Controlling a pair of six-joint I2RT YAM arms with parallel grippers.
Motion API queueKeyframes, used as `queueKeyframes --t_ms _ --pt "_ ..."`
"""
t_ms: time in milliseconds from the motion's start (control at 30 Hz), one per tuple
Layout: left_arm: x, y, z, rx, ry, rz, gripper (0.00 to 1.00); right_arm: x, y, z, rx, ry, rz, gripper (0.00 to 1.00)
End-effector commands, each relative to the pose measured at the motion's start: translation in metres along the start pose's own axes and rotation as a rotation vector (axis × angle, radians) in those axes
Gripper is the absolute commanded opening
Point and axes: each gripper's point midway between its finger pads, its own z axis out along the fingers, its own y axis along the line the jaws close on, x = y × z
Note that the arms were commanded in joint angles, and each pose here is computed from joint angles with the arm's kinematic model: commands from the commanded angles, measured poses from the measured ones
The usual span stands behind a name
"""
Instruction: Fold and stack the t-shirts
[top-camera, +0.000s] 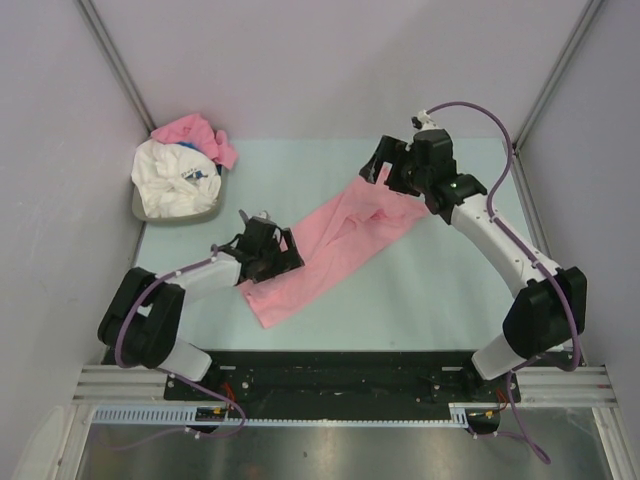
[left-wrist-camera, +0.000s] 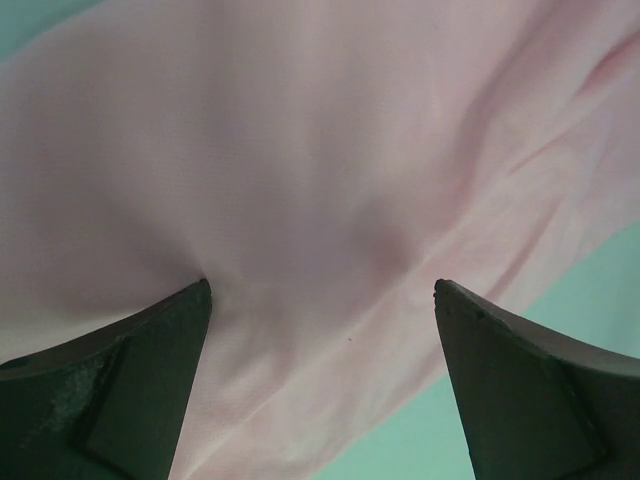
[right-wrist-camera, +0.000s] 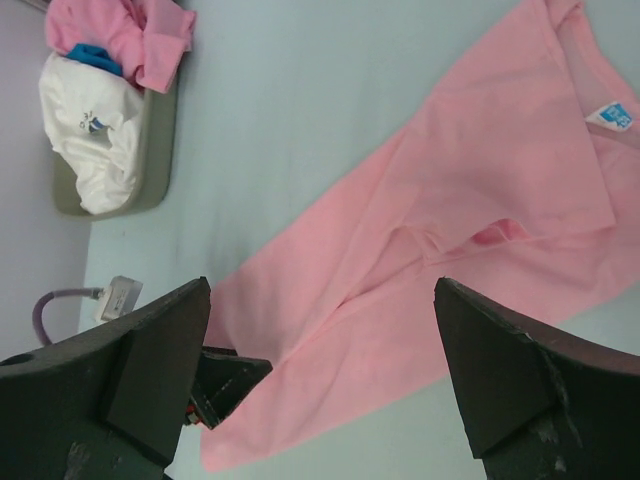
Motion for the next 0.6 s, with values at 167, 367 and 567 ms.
queueKeyframes --t_ms 167,367,567 --pt "0.129 -0.021 -0.016 0.048 0.218 0.006 1.0 -0.013 -0.005 -0.039 0.071 -0.042 -0.043 1.0" --pt "0.174 -0.054 -0.039 0.078 0.259 0.065 1.0 -0.019 -0.012 -0.058 0.116 -0.065 -0.04 1.0" --pt "0.209 -0.132 -0.061 0.19 0.307 0.17 1.0 -0.026 -0.019 -0.079 0.142 -0.088 -0.046 1.0"
